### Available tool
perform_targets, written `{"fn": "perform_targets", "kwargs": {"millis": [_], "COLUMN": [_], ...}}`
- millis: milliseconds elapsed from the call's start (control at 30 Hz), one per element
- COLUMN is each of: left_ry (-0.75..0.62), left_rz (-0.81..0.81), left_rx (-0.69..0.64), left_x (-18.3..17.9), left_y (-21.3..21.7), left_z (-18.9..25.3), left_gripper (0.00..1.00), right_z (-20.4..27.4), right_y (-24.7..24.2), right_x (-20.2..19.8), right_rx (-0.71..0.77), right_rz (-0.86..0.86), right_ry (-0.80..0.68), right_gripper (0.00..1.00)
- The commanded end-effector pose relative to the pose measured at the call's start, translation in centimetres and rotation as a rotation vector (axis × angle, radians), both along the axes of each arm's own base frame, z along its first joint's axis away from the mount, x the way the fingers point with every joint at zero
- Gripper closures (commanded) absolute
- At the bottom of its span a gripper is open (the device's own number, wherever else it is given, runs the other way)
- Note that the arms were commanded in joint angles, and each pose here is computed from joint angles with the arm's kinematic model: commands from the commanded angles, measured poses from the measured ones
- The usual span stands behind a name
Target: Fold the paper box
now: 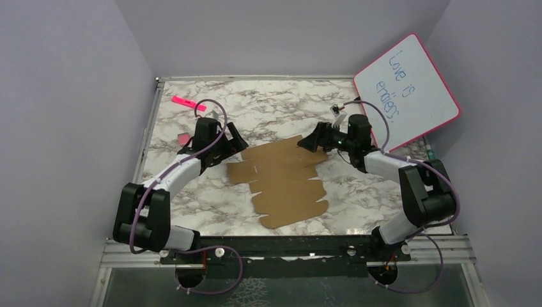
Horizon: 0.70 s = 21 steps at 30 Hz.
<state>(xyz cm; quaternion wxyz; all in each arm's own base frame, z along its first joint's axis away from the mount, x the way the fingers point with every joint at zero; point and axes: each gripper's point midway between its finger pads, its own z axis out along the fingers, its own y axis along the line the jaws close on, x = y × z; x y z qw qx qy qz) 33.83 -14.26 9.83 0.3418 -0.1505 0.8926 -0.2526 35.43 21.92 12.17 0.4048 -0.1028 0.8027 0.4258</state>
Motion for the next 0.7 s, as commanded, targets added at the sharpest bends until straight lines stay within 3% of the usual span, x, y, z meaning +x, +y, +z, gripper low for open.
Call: {"fn": "perform_targets", "kwargs": {"millis": [0,267,667], "left_ry": [-0.032,0.052,0.107], "left_rz": [-0.017,-0.040,-0.089], "left_rx": [-0.026,-0.031,-0.091], "left_x": [2.7,3.9,3.8], "left_y": [-0.8,-1.6,-3.1], "left_z": [0.6,-2.9,-4.9], "left_gripper": [0.05,0.13,0.17], "right_z": [1.8,-0.3,-5.4], "right_y": [3.3,7.2,7.1], "right_x": [0.4,-0.5,-1.6], "right_rx": [0.096,0.138,0.093], "right_rz": [0.076,0.136,0.107], "right_ry": [-0.038,0.012,0.124], "right_gripper": [0.05,0.06,0.08]}}
